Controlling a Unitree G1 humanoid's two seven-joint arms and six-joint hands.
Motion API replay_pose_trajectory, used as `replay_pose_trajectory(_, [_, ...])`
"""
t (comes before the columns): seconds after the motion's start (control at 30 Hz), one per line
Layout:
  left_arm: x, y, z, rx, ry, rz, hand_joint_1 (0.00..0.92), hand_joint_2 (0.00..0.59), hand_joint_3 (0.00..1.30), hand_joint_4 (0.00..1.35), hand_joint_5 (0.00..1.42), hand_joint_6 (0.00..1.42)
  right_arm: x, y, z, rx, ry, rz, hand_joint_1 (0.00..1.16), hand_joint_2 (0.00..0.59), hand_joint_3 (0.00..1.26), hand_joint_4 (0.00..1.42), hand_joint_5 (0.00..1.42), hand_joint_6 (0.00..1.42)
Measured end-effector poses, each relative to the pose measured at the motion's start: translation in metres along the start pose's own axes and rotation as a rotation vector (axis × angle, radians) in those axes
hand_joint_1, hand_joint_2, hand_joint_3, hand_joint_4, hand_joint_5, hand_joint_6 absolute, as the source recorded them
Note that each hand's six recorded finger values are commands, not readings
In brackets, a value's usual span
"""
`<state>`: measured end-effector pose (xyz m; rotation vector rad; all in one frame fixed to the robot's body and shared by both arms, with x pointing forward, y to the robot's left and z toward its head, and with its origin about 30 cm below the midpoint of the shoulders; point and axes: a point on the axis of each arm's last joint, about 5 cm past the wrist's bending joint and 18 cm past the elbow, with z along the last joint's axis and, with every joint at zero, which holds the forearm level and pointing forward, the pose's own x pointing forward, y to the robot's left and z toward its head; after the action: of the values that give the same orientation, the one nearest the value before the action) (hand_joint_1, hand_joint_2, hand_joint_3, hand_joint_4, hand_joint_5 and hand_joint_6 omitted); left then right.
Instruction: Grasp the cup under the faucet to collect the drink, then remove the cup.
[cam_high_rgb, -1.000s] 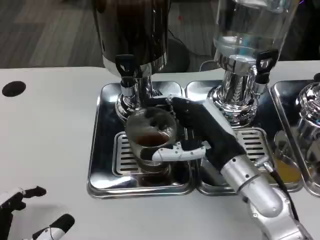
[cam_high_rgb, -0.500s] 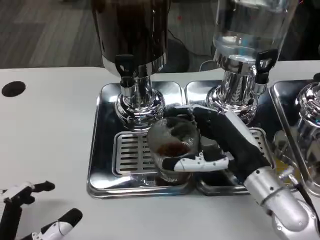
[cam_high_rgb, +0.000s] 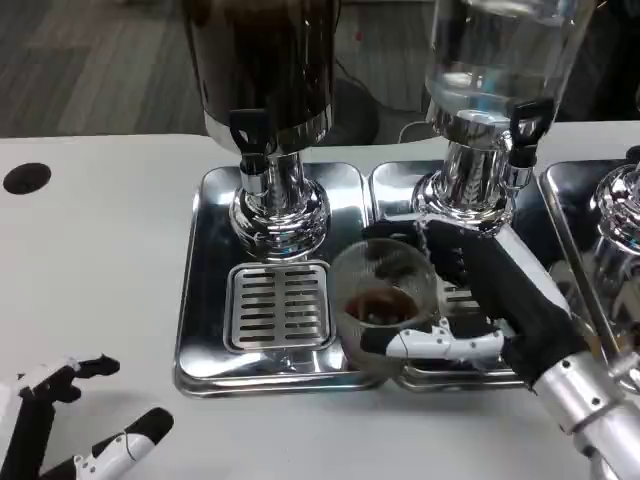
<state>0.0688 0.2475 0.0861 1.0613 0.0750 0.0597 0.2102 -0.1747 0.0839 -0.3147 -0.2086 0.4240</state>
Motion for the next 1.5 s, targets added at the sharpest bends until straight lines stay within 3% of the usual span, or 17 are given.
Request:
replay_pose_trajectory(0.2, [0.004, -0.003, 0.001, -0.01, -0.007, -0.007, 0.006, 0.083, 0.4, 0.33, 0.41, 0.25, -0.017, -0.005, 0.002, -0.016, 0.013, 0.0, 0.91, 0.139, 0.53, 0.5, 0.56, 0.44])
replay_pose_trajectory(0.43, [0.005, -0.006, -0.001, -0.016, 0.005, -0.014, 0.006, 0.083, 0.4, 0.33, 0.41, 0.25, -0.041, -0.0071, -0.0018, -0.006, 0.063, -0.008, 0.9, 0.131, 0.54, 0.5, 0.56, 0.44])
replay_pose_trajectory(0.9, [0.003, -0.008, -0.0052, -0.016, 0.029, -0.033, 0.006, 0.083, 0.4, 0.33, 0.41, 0.25, -0.082, -0.0047, -0.0035, 0.04, 0.102, -0.043, 0.9, 0.129, 0.54, 0.5, 0.56, 0.44])
replay_pose_trajectory(1.2, [0.0, -0.006, -0.0049, -0.043, 0.034, -0.025, 0.006, 0.083, 0.4, 0.33, 0.42, 0.27, -0.105, -0.0036, -0.005, 0.043, 0.075, -0.069, 0.89, 0.134, 0.54, 0.5, 0.56, 0.44])
replay_pose_trajectory(1.5, [-0.009, 0.006, 0.0004, -0.011, 0.028, -0.019, 0.006, 0.083, 0.4, 0.33, 0.42, 0.27, -0.111, 0.0044, -0.0213, 0.063, 0.058, -0.091, 0.89, 0.135, 0.54, 0.5, 0.56, 0.44])
